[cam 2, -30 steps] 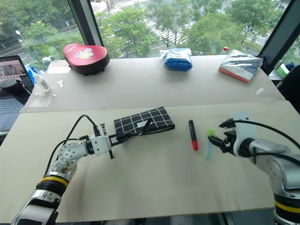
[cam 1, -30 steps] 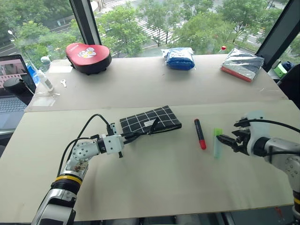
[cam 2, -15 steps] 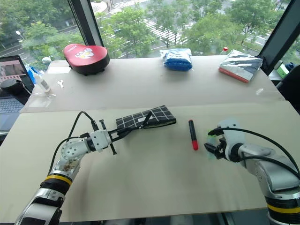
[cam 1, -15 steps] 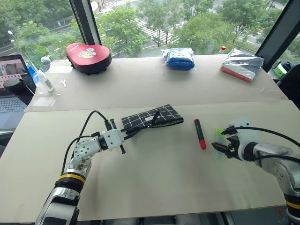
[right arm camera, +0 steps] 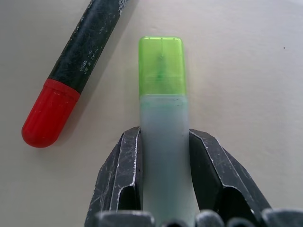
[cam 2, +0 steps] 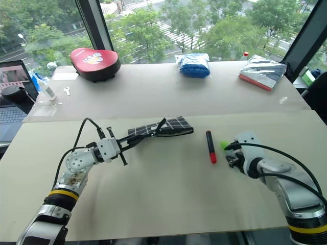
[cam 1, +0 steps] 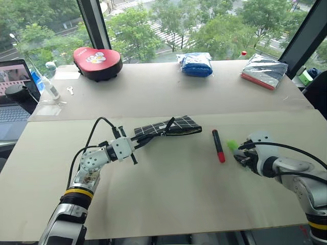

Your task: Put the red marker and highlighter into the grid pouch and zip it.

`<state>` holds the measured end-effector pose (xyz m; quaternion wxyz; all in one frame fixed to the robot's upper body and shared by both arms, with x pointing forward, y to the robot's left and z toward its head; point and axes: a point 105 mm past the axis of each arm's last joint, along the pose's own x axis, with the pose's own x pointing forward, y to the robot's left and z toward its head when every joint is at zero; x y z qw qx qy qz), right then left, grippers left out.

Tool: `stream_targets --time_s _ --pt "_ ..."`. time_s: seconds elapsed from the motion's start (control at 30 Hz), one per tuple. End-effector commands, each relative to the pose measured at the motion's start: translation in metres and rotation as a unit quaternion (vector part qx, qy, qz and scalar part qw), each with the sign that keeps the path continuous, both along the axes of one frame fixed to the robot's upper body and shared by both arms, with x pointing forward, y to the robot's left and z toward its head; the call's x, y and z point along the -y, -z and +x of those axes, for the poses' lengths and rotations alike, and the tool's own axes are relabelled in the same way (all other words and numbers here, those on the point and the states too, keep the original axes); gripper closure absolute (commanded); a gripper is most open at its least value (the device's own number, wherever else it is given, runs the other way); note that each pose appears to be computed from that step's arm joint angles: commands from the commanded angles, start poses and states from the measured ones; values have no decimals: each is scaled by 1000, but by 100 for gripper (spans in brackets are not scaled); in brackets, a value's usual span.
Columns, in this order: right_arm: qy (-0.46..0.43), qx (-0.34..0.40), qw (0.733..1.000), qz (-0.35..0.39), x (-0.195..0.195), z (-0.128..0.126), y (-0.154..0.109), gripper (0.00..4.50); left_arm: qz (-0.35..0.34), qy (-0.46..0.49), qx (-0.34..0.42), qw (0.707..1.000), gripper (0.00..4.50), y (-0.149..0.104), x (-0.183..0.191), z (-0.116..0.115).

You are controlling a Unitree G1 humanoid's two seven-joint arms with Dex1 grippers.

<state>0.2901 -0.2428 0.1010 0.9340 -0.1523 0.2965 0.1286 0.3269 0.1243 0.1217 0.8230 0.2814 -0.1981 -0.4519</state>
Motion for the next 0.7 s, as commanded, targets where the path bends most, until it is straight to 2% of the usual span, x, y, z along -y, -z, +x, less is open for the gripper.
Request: stream_targets --time_s 0.03,0.27,0.33,0.4,0.5,0.6,0.7 --pt "27 10 1000 -12 12 3 -2 351 -11 0 30 999 450 -19 -1 1" --pt "38 35 999 -10 12 11 -10 351 -11 1 34 999 450 -22 -2 1" --pt "21 106 994 10 4 27 -39 351 -11 2 33 999 450 -22 -3 1" --pt "-20 181 981 68 -13 38 -79 351 -9 3 32 999 450 -21 -4 0" --pt "-103 252 960 69 -29 38 -124 351 -8 3 31 999 450 -21 -4 1" --pt "-200 268 942 43 -49 28 -141 351 -6 3 30 1000 450 -21 -4 1" --pt "-283 235 930 -1 -67 18 -137 351 -4 4 29 1000 450 -20 -4 2"
